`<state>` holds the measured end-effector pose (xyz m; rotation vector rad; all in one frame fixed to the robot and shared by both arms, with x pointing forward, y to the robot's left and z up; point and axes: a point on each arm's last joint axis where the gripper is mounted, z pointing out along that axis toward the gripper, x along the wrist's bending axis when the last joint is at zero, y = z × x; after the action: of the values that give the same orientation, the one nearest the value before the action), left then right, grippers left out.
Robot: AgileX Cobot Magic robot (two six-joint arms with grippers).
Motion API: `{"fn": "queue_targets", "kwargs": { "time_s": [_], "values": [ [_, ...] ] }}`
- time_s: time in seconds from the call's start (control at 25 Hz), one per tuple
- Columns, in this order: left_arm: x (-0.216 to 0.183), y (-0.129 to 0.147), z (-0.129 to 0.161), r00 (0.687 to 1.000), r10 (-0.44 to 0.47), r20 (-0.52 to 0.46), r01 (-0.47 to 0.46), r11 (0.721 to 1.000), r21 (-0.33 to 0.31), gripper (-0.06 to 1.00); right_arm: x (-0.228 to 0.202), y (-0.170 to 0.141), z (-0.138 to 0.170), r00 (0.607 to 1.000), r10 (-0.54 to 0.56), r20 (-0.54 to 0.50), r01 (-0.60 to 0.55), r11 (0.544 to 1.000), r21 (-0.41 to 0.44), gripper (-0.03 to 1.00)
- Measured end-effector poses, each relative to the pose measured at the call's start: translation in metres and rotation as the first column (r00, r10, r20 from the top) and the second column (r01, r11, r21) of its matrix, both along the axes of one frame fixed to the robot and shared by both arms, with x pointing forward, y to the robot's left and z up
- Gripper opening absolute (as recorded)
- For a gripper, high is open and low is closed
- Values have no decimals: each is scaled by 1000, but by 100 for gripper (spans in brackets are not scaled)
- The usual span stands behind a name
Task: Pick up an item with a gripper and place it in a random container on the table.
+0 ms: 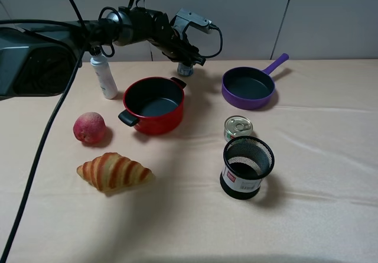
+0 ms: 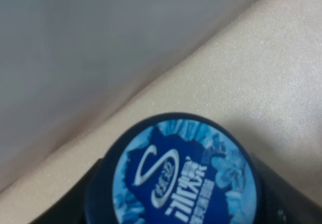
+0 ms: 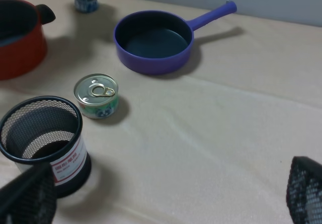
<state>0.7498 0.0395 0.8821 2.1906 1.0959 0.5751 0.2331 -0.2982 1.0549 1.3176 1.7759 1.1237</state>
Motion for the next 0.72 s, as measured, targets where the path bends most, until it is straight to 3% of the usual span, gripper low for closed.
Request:
{"fn": "queue_targets", "kwargs": {
  "time_s": [0.72],
  "values": [
    [-4, 0, 10, 999, -1, -39, 1, 1000, 8, 53, 0, 0, 0, 1000, 0, 0, 0, 1000, 0, 69]
  ]
}}
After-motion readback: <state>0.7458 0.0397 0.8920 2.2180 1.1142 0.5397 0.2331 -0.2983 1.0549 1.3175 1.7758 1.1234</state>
